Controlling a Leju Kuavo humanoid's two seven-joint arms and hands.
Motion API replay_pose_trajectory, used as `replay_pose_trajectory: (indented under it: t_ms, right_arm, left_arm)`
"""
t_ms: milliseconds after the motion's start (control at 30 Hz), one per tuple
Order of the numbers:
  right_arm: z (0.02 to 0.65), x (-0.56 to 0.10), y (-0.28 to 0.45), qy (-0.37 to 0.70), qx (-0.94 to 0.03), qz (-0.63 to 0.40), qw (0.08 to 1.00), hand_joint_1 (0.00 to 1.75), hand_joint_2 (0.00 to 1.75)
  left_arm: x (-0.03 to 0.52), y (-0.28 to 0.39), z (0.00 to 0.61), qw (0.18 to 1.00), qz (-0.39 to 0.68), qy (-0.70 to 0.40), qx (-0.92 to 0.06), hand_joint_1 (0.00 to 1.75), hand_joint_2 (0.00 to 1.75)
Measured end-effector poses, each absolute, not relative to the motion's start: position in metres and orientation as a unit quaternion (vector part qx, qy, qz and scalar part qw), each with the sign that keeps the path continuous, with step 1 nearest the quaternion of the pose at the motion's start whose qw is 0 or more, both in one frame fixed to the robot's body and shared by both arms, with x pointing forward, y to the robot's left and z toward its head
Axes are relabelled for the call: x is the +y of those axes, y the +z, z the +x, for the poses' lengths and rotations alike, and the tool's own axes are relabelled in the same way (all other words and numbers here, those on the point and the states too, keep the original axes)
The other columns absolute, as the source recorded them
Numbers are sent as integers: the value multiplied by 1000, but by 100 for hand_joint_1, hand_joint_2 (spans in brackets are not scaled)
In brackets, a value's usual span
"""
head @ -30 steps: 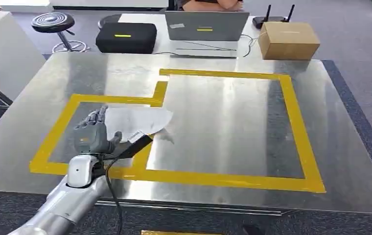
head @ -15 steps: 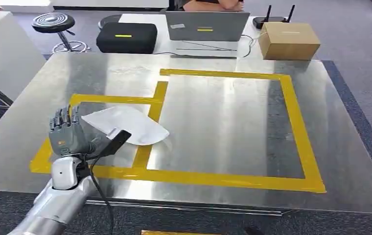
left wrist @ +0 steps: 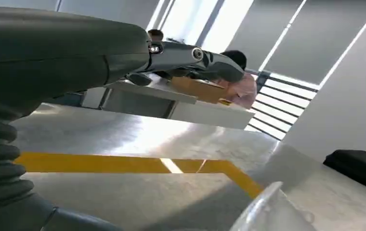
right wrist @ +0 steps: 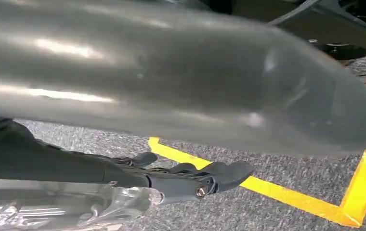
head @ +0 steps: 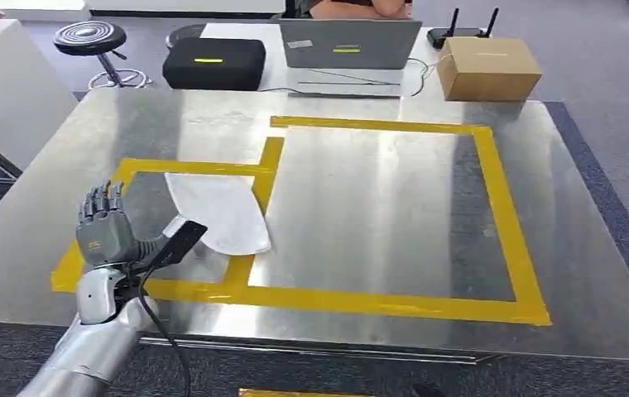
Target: Take the parts from the cabinet and place them on the table.
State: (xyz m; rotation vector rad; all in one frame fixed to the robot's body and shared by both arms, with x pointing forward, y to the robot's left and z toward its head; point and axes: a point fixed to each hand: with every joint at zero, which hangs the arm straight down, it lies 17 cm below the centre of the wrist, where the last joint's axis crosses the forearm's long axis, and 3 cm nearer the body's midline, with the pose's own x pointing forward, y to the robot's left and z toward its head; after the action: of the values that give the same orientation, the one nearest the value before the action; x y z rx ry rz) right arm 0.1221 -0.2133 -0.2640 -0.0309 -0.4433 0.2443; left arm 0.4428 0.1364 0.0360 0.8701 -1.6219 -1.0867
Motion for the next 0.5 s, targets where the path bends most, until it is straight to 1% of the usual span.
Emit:
replay_pose_trajectory:
  t_ms: [300,500]
  right_arm:
    - [121,-213,-264,121,-219,-15,968,0,0]
    - [122,-213,-264,120,-223,-14,967,0,0]
  left_arm:
    - [136,36,441,482,353,-444,-668,0,0]
    - [123,56,428,484,296,-398,-721,0,0]
